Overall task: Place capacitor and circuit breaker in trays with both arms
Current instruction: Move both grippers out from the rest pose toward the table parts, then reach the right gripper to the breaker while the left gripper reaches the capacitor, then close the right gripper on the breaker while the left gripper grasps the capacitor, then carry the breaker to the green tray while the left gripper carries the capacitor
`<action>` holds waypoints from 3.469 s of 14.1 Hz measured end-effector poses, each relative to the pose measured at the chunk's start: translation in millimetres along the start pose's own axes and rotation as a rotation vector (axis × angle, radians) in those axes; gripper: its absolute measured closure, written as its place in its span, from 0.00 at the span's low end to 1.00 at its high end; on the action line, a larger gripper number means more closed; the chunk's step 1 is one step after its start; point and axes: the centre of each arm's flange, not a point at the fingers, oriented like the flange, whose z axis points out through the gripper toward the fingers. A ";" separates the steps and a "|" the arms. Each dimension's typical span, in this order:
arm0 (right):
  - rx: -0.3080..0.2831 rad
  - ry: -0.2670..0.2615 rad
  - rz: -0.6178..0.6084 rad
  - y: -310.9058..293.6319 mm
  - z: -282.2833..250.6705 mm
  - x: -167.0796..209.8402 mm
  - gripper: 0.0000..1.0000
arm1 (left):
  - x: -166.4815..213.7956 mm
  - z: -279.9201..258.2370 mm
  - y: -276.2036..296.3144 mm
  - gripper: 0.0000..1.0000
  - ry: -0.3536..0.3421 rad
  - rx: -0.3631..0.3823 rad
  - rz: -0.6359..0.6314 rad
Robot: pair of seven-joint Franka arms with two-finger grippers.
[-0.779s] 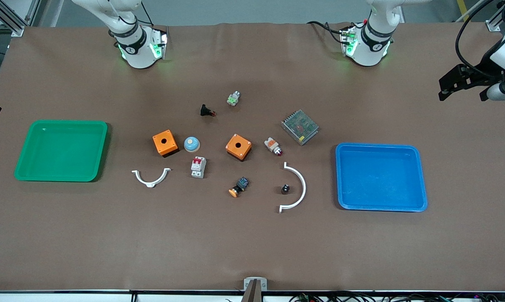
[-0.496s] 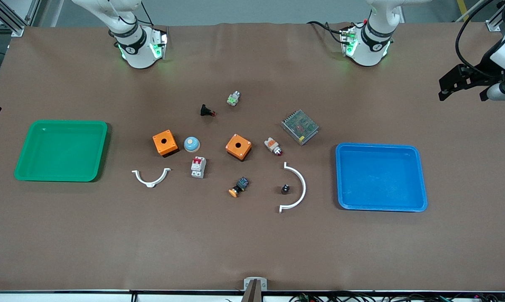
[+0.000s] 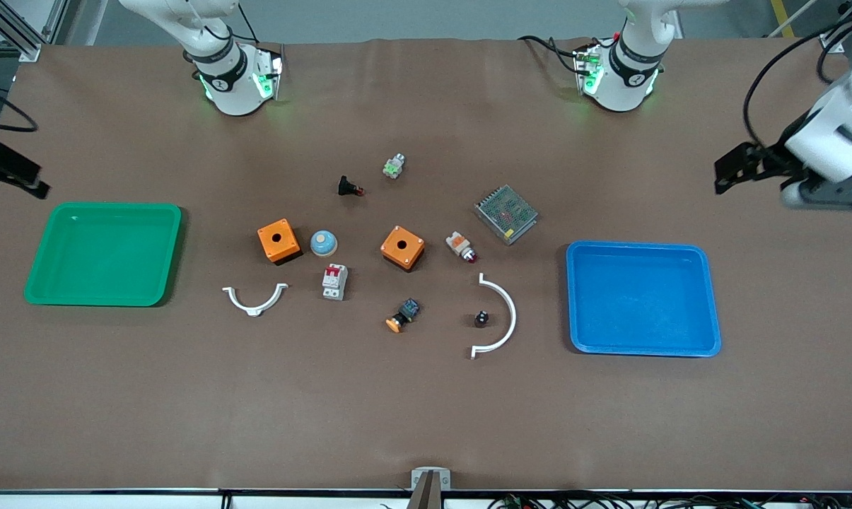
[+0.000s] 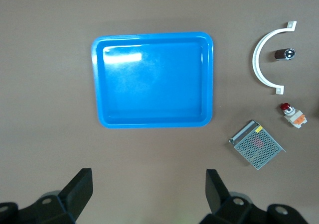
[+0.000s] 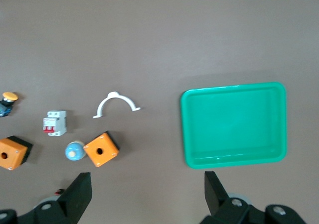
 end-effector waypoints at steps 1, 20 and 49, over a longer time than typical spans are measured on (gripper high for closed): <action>-0.002 -0.020 0.002 -29.0 10.5 -0.4 0.00 | 11.4 15.2 14.1 0.00 -0.003 -0.005 -0.004; 0.047 -0.123 -0.026 -283.1 406.9 2.4 0.00 | 104.1 344.1 321.2 0.13 0.121 -0.064 -0.270; -0.089 -0.329 -0.008 39.1 189.7 79.4 0.60 | 117.7 291.7 154.8 0.66 0.088 0.032 -0.330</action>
